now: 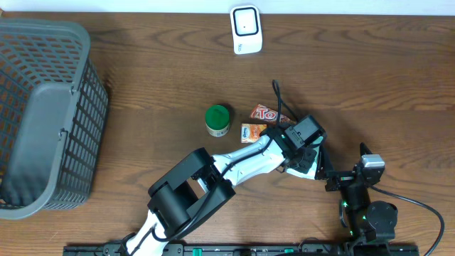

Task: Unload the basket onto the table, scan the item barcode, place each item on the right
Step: 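Carry the wipes pack toward the scanner and hold it there, then open the left gripper to drop the wipes right of the TOP bar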

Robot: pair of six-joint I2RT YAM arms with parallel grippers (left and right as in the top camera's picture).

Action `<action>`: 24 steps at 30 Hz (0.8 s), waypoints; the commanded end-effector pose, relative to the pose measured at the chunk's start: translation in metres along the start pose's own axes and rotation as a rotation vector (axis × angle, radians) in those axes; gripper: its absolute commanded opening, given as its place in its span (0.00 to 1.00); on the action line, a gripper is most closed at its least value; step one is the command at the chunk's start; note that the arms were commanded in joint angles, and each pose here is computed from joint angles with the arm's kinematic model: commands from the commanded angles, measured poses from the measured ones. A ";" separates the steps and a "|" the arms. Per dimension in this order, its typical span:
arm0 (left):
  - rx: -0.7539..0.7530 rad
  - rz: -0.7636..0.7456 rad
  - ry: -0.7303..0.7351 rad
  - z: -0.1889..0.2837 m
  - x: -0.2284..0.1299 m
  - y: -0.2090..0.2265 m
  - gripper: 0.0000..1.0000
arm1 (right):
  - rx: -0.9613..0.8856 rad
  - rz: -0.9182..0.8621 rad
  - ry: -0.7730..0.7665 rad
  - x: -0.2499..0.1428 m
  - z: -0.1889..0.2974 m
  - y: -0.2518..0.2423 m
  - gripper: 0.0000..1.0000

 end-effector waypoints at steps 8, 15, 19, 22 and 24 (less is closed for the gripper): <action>0.001 -0.001 -0.023 0.006 0.022 0.017 0.23 | 0.011 -0.011 0.002 -0.001 0.000 0.002 0.99; 0.012 0.059 -0.057 0.017 0.044 0.040 0.50 | 0.011 -0.011 0.002 -0.001 0.000 0.002 0.99; -0.018 0.010 -0.109 0.043 0.055 0.031 0.61 | 0.011 -0.010 0.002 -0.001 0.000 0.002 0.99; -0.062 -0.070 -0.178 0.076 0.065 0.013 0.97 | 0.011 -0.011 0.002 -0.001 0.000 0.002 0.99; -0.099 -0.093 -0.233 0.105 0.070 0.000 0.98 | 0.011 -0.011 0.002 -0.001 0.000 0.002 0.99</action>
Point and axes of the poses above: each gripper's point midway between its finger pads, its own z axis back along the fingers, its own y axis along the line the jaws close on, x = y × z, the point moved 4 cm from there along z, back along the fingers, and after that the axes turned 15 degrees about z, right-handed, at the moved point
